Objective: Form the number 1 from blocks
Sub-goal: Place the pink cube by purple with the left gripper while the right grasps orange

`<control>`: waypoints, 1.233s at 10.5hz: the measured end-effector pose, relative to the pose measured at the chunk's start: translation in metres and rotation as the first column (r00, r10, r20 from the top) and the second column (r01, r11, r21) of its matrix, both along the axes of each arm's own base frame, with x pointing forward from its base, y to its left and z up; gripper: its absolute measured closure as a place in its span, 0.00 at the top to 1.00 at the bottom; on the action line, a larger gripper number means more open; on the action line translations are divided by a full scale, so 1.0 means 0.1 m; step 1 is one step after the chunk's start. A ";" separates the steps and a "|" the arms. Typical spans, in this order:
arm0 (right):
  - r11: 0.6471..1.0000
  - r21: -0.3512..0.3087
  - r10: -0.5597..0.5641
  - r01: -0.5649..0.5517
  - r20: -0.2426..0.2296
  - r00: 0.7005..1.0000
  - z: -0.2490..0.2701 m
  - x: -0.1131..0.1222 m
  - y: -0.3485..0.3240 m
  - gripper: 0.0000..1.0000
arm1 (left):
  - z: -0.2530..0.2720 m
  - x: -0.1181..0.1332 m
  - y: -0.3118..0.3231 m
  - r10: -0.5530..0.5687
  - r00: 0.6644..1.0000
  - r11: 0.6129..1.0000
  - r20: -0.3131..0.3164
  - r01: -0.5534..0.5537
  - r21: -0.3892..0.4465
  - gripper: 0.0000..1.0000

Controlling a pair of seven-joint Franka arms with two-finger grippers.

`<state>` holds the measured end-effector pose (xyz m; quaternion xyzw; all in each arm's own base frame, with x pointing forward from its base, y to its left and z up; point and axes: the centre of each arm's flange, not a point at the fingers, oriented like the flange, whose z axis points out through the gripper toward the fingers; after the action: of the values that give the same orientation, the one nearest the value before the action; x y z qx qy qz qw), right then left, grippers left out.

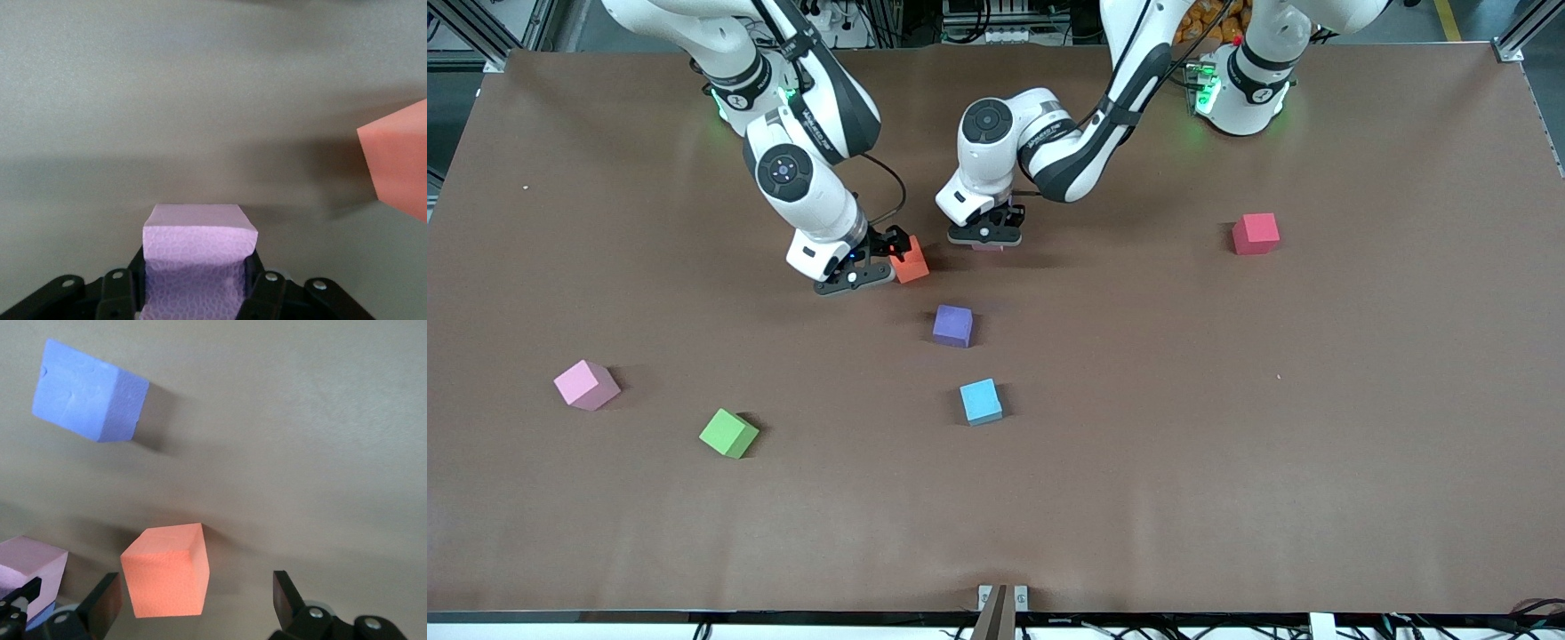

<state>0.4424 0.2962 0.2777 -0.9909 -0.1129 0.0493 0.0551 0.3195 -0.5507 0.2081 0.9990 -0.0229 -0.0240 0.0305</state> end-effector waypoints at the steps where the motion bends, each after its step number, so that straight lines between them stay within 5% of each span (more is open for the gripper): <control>1: 1.000 -0.003 -0.001 0.001 -0.006 1.000 -0.05 -0.02 -0.01 1.00 | -0.02 -0.04 -0.01 -0.006 1.000 1.000 -0.003 0.006 0.003 0.64; 3: 1.000 -0.010 0.003 -0.003 -0.016 1.000 -0.12 -0.04 -0.07 1.00 | -0.05 -0.13 -0.03 -0.019 1.000 1.000 -0.008 0.020 0.009 0.95; 4: 1.000 -0.010 0.008 -0.008 -0.014 1.000 -0.15 -0.05 -0.10 1.00 | -0.04 -0.11 -0.02 -0.017 1.000 1.000 -0.006 0.017 0.007 1.00; 6: 1.000 -0.008 0.012 -0.012 -0.003 1.000 -0.20 -0.07 -0.12 1.00 | 0.05 0.05 -0.02 0.007 1.000 1.000 0.017 -0.007 -0.012 1.00; 13: 0.998 0.005 0.064 -0.064 0.044 0.997 -0.57 -0.34 0.30 1.00 | 0.65 1.24 0.32 0.211 0.964 0.976 0.161 -0.199 -0.090 1.00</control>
<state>0.4084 0.3261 0.2206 -0.9874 -0.1460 0.0290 0.0542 0.4432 -0.5189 0.2735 0.9926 0.0771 0.0652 0.0671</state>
